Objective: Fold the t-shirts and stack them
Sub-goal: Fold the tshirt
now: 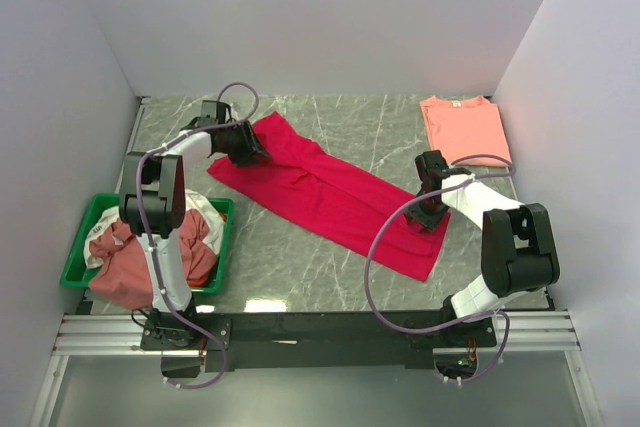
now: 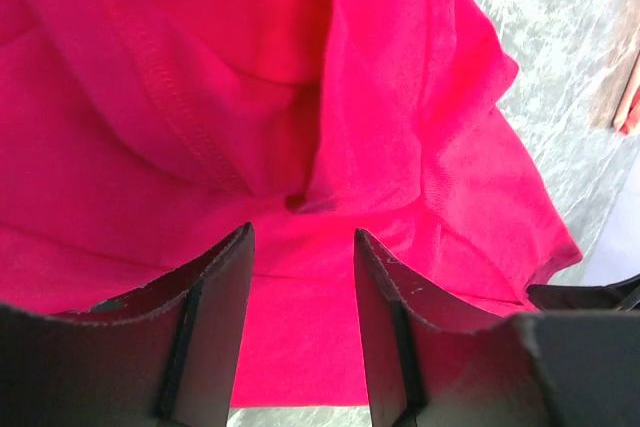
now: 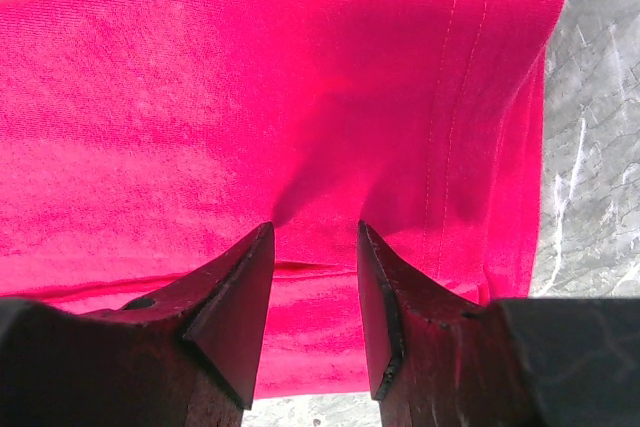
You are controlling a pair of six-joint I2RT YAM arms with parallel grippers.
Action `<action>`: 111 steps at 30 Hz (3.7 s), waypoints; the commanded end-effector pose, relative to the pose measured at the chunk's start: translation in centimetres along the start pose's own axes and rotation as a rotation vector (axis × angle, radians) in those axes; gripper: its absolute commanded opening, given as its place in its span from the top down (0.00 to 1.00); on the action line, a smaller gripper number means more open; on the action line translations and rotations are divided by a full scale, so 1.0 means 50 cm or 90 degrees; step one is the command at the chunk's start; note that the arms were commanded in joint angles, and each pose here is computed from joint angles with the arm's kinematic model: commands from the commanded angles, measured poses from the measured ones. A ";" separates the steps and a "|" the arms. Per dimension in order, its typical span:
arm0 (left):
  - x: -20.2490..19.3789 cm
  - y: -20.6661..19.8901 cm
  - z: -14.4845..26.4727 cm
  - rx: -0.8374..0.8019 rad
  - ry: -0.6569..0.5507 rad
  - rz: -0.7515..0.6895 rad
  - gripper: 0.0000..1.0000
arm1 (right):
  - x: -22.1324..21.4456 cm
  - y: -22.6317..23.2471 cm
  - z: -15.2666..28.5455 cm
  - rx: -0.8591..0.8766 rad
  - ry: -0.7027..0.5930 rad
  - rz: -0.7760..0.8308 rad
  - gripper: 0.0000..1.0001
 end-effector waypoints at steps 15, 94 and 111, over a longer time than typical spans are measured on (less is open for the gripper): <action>0.020 -0.032 -0.046 0.014 -0.016 -0.055 0.54 | 0.009 -0.002 0.008 -0.002 -0.023 -0.012 0.54; -0.048 -0.028 0.035 0.039 0.049 -0.029 0.57 | 0.001 -0.019 -0.005 -0.010 -0.015 -0.026 0.54; -0.047 -0.028 -0.012 0.058 0.041 -0.046 0.59 | 0.006 -0.016 -0.004 -0.010 -0.013 -0.025 0.54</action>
Point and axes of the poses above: each gripper's point midway between its finger pads, its own z axis back along the fingers, its own y axis along the line the jaws close on, x = y × z, the point moved 7 cm from there along z, back along the fingers, and after that the axes turned 14 degrees about z, right-handed, at the moved point
